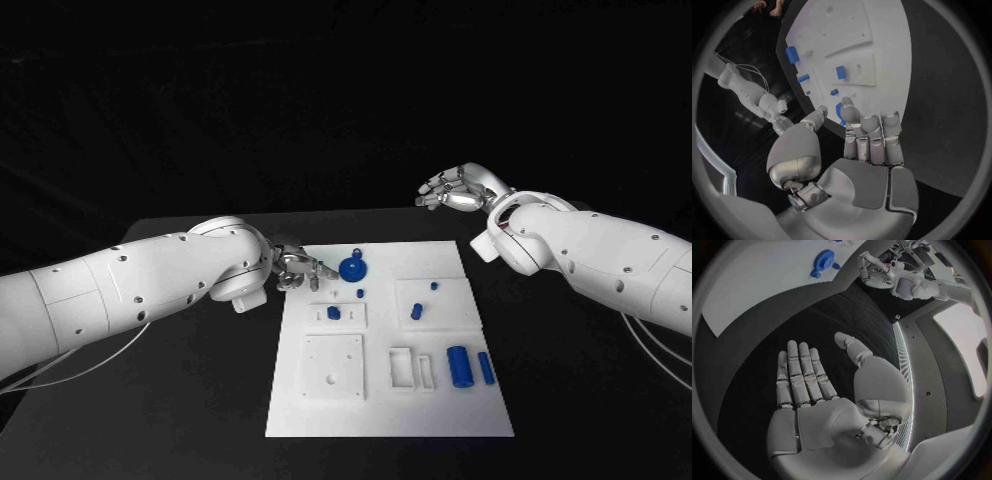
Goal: Assemble the parts on the task board
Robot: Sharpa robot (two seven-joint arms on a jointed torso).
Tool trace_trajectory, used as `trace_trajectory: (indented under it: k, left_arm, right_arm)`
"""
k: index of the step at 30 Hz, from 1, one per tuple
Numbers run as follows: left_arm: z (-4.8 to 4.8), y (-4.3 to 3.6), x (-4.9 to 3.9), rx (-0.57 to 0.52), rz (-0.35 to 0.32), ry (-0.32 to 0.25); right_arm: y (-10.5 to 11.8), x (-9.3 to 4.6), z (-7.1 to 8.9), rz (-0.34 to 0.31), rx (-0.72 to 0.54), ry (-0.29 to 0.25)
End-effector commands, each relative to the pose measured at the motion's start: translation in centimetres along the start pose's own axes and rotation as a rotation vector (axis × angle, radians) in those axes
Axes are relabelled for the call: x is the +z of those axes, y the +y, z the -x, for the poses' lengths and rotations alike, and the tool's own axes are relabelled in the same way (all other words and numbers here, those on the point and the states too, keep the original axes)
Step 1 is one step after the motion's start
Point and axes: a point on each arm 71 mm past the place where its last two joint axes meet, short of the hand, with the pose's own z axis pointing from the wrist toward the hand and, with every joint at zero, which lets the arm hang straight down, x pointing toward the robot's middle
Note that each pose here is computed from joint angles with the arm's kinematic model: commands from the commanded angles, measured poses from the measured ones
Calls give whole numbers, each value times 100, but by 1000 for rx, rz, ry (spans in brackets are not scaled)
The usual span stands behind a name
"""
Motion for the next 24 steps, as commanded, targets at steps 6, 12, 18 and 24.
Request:
trace_trajectory:
  k: [6, 12, 18, 24]
  left_arm:
    - [-7, 0, -10, -41, -22, 36]
    - [-35, 22, -39, -30, -21, 64]
    - [-82, 60, -95, -53, -35, 109]
    - [-133, 96, -148, -90, -63, 164]
  right_arm:
    - [-13, -7, 2, -2, 3, 4]
    - [-13, -11, 2, -1, 3, 5]
    - [-22, -18, 13, -3, 3, 4]
    - [-37, -26, 19, -6, 3, 3]
